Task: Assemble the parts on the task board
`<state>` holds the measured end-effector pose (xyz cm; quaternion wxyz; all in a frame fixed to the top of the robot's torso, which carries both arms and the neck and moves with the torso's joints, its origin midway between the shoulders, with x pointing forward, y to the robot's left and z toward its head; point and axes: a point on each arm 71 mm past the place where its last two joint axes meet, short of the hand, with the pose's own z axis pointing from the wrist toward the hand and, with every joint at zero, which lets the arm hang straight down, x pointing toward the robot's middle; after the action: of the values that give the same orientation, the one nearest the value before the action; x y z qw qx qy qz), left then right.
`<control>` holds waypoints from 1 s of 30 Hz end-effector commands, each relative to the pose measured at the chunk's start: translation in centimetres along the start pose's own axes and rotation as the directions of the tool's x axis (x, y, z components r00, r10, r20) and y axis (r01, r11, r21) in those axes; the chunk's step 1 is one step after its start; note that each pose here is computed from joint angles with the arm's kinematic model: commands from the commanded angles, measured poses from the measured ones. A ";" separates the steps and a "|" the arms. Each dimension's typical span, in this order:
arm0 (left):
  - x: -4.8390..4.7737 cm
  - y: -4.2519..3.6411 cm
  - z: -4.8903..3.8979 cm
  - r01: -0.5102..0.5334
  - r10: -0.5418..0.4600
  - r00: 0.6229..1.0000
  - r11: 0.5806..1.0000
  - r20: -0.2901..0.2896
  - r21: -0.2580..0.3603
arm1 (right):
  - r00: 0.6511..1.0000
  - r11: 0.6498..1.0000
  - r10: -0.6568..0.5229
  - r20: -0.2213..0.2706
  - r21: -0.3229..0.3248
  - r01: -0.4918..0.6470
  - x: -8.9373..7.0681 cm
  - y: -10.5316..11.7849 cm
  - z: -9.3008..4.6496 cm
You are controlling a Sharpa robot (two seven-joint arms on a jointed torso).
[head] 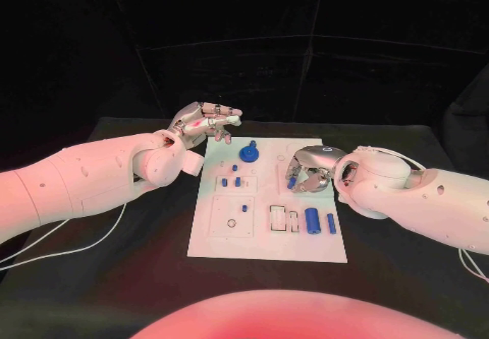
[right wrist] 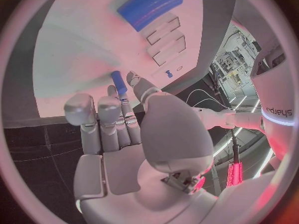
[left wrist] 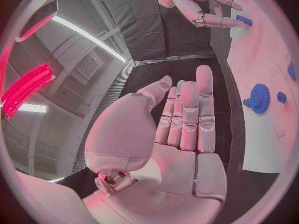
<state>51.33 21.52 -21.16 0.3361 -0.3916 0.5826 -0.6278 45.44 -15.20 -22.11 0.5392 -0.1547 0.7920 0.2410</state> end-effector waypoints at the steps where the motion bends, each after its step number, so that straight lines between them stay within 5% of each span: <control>1: 0.11 -0.10 0.06 0.009 -0.009 1.000 1.000 -0.010 0.005 | 1.000 1.000 -0.022 -0.019 0.010 0.022 0.0 0.0 0.1; 17: 0.05 -0.05 0.05 0.010 -0.010 1.000 1.000 -0.011 0.000 | 0.999 1.000 -0.017 0.038 0.006 0.017 -0.3 0.1 0.4; 30: -0.09 -0.05 0.01 0.009 -0.009 1.000 1.000 -0.008 0.000 | 0.989 0.999 0.011 0.149 -0.038 -0.006 -1.2 0.6 -0.5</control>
<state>51.37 21.66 -21.25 0.3352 -0.3927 0.5841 -0.6263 45.32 -15.18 -21.58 0.5687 -0.1511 0.7700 0.2466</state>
